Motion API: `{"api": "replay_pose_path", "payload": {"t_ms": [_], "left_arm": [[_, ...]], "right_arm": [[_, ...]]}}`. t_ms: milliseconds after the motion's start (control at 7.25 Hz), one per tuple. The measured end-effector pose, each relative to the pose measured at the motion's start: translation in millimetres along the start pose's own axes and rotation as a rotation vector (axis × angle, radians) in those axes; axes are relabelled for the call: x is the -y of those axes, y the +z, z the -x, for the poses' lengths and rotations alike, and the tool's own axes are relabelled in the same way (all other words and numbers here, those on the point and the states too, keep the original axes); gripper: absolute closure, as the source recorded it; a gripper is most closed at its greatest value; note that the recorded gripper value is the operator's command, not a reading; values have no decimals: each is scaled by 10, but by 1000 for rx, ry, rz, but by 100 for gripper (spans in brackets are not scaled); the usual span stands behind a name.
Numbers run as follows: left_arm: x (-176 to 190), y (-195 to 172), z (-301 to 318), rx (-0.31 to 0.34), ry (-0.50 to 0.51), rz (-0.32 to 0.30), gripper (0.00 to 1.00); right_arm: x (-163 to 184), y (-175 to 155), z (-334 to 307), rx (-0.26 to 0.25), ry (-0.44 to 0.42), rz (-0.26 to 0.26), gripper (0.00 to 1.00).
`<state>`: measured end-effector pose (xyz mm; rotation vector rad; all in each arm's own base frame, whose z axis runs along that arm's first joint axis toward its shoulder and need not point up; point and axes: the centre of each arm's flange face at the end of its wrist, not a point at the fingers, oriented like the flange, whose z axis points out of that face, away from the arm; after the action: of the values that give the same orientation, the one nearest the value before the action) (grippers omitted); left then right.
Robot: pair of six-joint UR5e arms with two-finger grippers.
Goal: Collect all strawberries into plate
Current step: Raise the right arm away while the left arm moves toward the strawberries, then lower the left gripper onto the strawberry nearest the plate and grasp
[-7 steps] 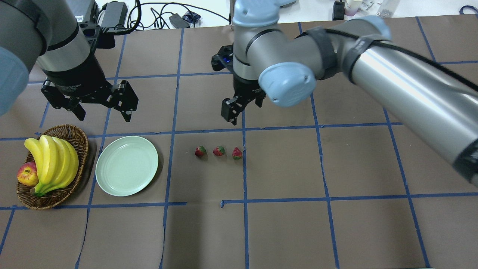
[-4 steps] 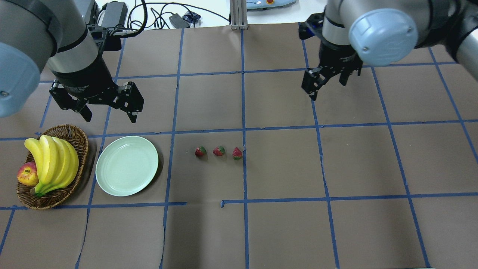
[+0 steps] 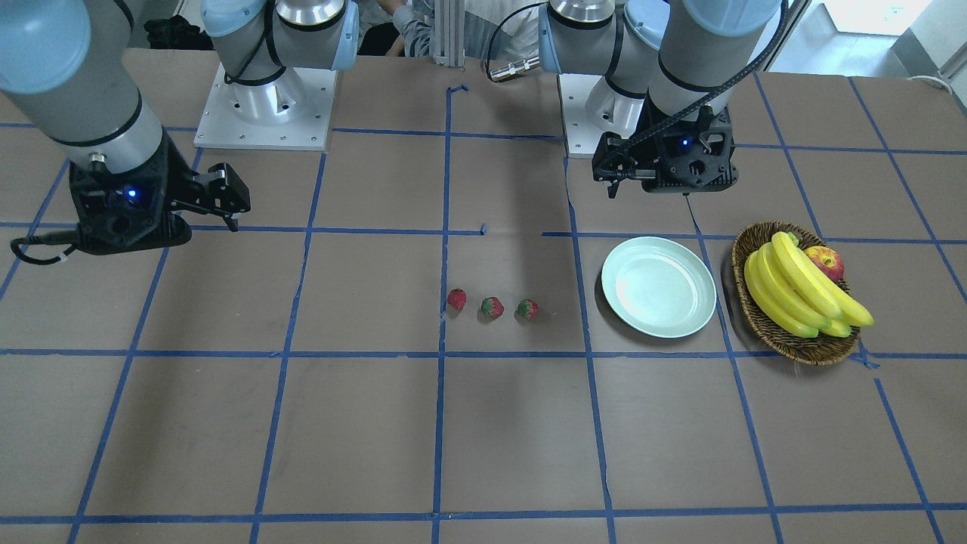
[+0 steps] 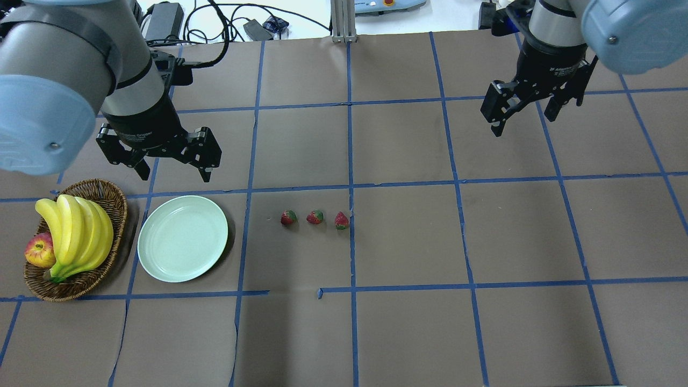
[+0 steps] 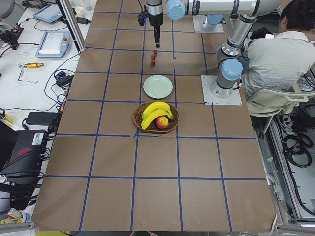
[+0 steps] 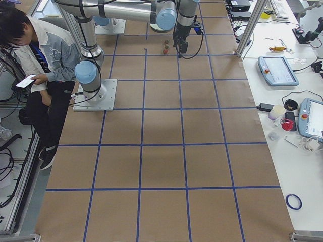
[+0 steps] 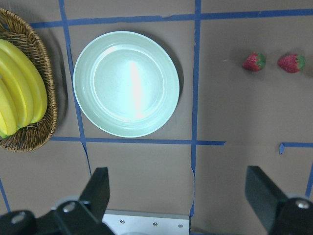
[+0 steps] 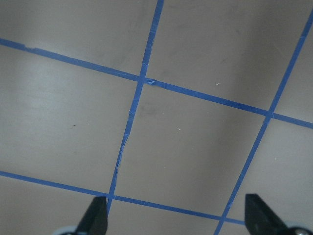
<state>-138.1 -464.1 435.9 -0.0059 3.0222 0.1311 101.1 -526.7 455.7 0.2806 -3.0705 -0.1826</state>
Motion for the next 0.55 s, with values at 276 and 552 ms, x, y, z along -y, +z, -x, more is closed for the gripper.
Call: {"api": "replay_pose_path", "payload": {"t_ms": [276, 552], "left_arm": [[129, 377, -154, -63, -40, -30, 0], [250, 713, -294, -90, -128, -33, 0]], "right_arm": [[-210, -330, 76, 21, 120, -3, 0], [-255, -391, 174, 32, 149, 15, 0]]}}
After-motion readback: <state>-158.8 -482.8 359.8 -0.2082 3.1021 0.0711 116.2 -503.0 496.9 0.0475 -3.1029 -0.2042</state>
